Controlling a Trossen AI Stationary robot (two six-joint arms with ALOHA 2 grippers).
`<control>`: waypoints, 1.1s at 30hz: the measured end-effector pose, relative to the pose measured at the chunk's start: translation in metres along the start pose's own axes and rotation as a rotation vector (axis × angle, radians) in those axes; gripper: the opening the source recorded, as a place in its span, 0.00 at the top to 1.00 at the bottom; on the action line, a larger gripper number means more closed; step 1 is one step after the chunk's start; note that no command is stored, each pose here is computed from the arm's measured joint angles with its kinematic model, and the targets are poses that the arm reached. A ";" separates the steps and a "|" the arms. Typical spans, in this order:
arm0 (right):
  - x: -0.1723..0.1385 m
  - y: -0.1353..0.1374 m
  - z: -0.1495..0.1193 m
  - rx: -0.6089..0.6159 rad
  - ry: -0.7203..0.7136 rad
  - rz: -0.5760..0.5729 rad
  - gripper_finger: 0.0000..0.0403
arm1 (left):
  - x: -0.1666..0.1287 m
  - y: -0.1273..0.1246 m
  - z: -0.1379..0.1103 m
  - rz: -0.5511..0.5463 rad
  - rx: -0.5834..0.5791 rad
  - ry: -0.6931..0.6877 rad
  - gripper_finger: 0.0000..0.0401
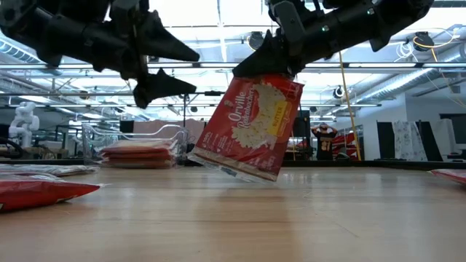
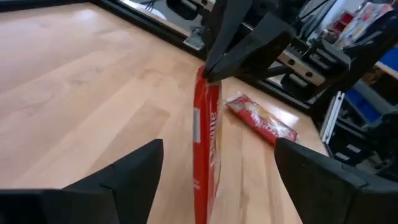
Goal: Sort popcorn bags into baskets
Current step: Put the red popcorn bag into the transparent bin
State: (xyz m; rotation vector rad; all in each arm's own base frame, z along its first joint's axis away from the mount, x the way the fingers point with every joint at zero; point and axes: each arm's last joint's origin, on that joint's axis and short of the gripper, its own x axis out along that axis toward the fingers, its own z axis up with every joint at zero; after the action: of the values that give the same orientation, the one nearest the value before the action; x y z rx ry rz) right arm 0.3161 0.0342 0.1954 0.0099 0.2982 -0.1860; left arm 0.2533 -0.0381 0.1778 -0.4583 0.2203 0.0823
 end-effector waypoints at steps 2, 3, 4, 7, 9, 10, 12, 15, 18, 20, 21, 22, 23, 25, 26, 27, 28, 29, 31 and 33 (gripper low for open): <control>0.000 0.000 0.001 -0.011 -0.006 0.000 1.00 | 0.006 0.003 -0.001 -0.003 0.006 -0.005 0.21; 0.000 0.000 0.001 -0.011 -0.012 0.000 1.00 | 0.011 0.004 -0.002 0.002 0.011 0.005 0.21; 0.000 -0.001 0.002 -0.010 -0.018 -0.001 1.00 | 0.016 0.006 -0.004 0.016 0.020 0.020 0.22; 0.001 -0.002 0.003 -0.008 -0.024 -0.005 1.00 | 0.035 0.008 -0.006 0.025 0.072 0.046 0.25; 0.001 -0.003 0.003 -0.005 -0.028 -0.008 1.00 | 0.046 0.009 -0.007 0.015 0.123 0.070 0.27; 0.001 -0.004 0.003 -0.004 -0.029 -0.010 1.00 | 0.052 0.008 -0.007 0.009 0.150 0.078 0.28; 0.001 -0.005 0.004 -0.003 -0.032 -0.012 1.00 | 0.064 0.009 -0.007 0.000 0.190 0.085 0.30; 0.002 -0.005 0.004 -0.006 -0.036 -0.013 1.00 | 0.077 0.014 -0.002 0.003 0.202 0.082 0.33; 0.002 -0.005 0.004 -0.029 -0.035 -0.014 1.00 | 0.083 0.021 0.002 -0.029 0.207 0.100 0.39; 0.001 -0.005 0.004 -0.040 -0.036 -0.014 1.00 | 0.084 0.026 0.005 -0.062 0.205 0.107 0.47; 0.001 -0.005 0.004 -0.048 -0.036 -0.014 1.00 | 0.084 0.028 0.006 -0.078 0.201 0.113 0.51; 0.001 -0.005 0.004 -0.054 -0.036 -0.014 1.00 | 0.084 0.030 0.007 -0.097 0.197 0.123 0.56; 0.001 -0.005 0.004 -0.060 -0.035 -0.014 1.00 | 0.083 0.032 0.009 -0.110 0.192 0.134 0.62; 0.002 -0.006 0.004 -0.069 -0.036 -0.016 1.00 | 0.082 0.035 0.012 -0.124 0.186 0.136 0.74; 0.002 -0.006 0.004 -0.073 -0.035 -0.017 1.00 | 0.082 0.037 0.013 -0.123 0.184 0.140 0.79; 0.002 -0.006 0.004 -0.076 -0.031 -0.018 1.00 | 0.082 0.038 0.013 -0.121 0.181 0.145 0.85; 0.002 -0.006 0.004 -0.076 -0.030 -0.021 1.00 | 0.081 0.039 0.014 -0.128 0.179 0.149 0.90; 0.002 -0.007 0.004 -0.075 -0.033 -0.029 0.99 | 0.081 0.040 0.016 -0.141 0.173 0.156 0.93; 0.001 -0.007 0.005 -0.072 -0.043 -0.074 0.96 | 0.080 0.043 0.018 -0.164 0.169 0.155 0.93; -0.003 -0.008 0.008 -0.072 -0.047 -0.122 0.92 | 0.078 0.044 0.021 -0.180 0.152 0.175 0.93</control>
State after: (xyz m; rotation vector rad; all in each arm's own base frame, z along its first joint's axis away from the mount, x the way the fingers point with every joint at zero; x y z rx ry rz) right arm 0.3144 0.0267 0.2037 -0.0843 0.2585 -0.2962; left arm 0.3273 0.0132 0.1591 -0.3319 0.3535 -0.1502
